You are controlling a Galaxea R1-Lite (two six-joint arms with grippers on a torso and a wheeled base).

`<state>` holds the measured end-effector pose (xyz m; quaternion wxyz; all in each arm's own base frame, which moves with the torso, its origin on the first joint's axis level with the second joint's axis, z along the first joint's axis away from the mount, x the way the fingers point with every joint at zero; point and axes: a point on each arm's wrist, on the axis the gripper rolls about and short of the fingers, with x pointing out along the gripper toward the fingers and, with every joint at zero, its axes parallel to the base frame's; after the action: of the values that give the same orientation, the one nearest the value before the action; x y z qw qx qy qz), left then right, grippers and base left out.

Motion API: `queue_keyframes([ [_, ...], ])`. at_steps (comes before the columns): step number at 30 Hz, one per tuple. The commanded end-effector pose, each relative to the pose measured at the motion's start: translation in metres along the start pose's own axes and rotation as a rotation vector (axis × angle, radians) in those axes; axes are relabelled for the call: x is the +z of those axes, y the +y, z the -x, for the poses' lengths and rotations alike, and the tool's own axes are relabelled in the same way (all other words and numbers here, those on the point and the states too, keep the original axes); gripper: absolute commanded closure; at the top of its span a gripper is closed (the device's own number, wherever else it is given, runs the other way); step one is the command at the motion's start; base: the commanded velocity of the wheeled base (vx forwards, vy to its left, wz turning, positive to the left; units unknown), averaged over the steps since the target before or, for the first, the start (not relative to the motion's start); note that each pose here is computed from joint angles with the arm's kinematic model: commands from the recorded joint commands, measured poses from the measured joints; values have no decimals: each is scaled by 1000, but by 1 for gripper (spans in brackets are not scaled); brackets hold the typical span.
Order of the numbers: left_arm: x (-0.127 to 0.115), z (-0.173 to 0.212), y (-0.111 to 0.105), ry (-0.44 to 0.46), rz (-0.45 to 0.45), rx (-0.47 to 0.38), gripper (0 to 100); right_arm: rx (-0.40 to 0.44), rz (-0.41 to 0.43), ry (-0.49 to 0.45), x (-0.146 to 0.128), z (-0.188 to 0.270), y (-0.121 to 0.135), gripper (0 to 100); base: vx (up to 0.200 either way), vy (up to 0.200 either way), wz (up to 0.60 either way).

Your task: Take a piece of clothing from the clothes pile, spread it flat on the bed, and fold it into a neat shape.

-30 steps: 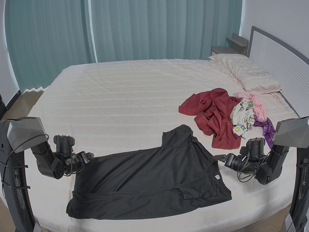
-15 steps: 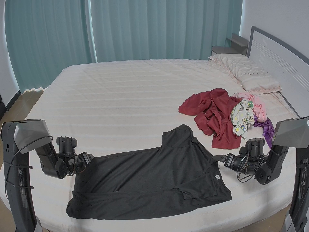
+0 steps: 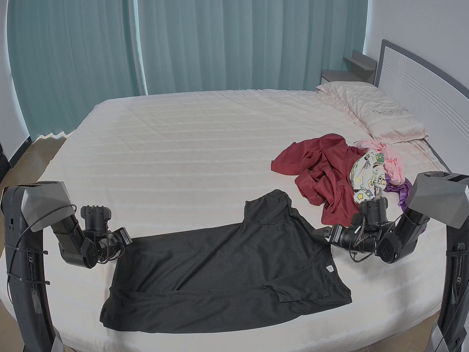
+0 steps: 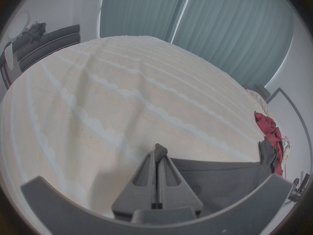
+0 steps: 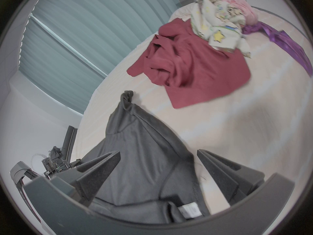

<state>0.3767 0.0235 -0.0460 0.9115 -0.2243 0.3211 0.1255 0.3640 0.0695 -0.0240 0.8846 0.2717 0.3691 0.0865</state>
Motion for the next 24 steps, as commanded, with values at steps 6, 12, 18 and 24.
queue_keyframes([
  [6, 26, 4, -8, -85, 149, -47, 100, 59, 109, -45, 26, -52, 45, 0, 0, 0, 0],
  [12, 30, 9, -12, -76, 191, -88, 100, 85, 191, -90, 44, -64, 57, 0, 0, 0, 0],
  [18, 29, 12, -14, -57, 217, -117, 100, 66, 334, -64, 41, -83, 56, 0, 0, 0, 0],
  [24, 25, 13, -14, -35, 215, -110, 100, 75, 449, -92, 37, -101, 62, 0, 0, 0, 0],
])
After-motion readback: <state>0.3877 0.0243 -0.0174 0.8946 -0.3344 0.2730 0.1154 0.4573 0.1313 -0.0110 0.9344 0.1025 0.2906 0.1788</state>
